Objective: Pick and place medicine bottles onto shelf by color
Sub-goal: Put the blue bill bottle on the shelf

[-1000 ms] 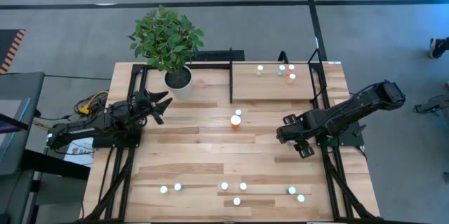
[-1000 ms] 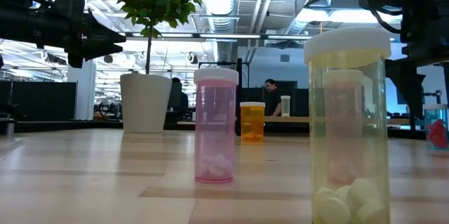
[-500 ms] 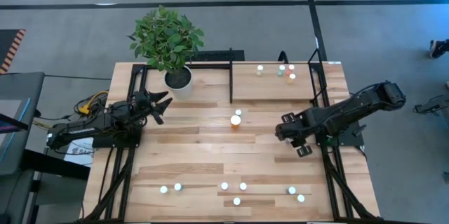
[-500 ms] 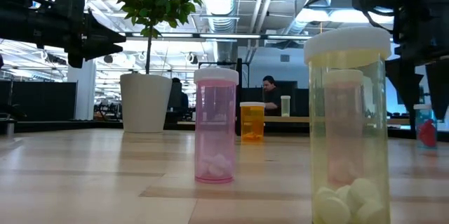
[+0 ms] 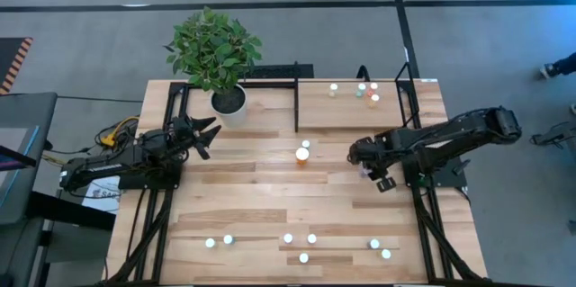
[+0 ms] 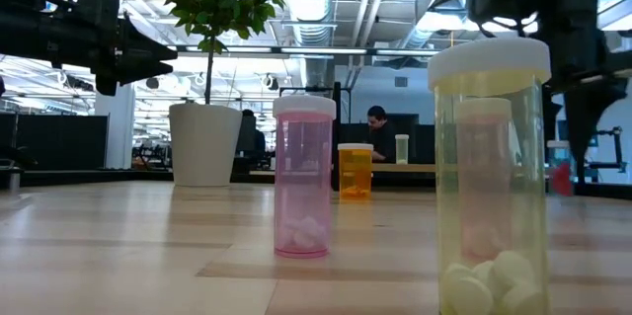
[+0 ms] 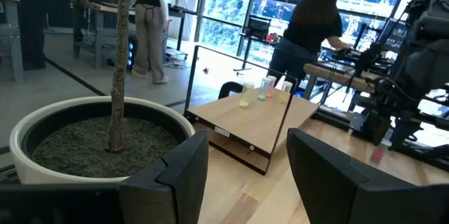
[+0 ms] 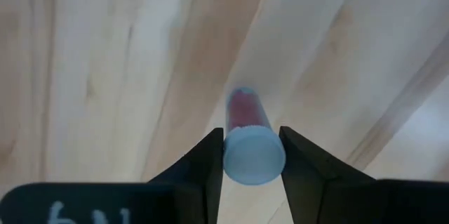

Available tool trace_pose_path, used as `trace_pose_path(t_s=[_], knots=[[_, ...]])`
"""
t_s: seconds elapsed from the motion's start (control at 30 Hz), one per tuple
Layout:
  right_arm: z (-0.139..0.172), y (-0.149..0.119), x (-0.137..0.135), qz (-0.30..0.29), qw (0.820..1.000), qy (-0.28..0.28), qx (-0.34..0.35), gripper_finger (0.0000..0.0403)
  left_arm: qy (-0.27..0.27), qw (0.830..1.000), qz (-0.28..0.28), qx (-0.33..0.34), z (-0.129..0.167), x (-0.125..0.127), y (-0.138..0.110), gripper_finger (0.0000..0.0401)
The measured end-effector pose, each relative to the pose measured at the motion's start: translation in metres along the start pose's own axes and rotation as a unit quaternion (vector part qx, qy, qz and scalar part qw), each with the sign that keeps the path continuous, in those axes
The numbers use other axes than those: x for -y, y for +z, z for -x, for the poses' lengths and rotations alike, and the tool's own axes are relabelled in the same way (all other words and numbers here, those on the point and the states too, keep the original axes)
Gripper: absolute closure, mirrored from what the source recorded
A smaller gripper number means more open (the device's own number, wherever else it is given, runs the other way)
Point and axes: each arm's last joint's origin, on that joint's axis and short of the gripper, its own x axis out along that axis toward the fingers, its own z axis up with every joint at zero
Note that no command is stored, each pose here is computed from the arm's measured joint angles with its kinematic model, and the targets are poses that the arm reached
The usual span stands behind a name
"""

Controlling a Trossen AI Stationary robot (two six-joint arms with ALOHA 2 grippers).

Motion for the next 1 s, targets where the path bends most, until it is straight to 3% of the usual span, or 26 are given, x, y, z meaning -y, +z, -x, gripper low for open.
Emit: trace_pose_path(t_s=[0.43, 0.7, 1.0], knots=[[0.048, 0.022, -0.063, 0.022, 0.999, 0.008, 0.025, 0.0265, 0.0, 1.0, 0.0, 0.0, 0.0, 0.0, 0.0, 0.022], [0.062, 0.055, -0.099, 0.027, 0.999, 0.02, 0.02, 0.0263, 0.0, 1.0, 0.0, 0.0, 0.0, 0.0, 0.0, 0.022], [0.072, 0.096, -0.121, 0.028, 0.999, 0.024, 0.036, 0.0263, 0.0, 1.0, 0.0, 0.0, 0.0, 0.0, 0.0, 0.022]])
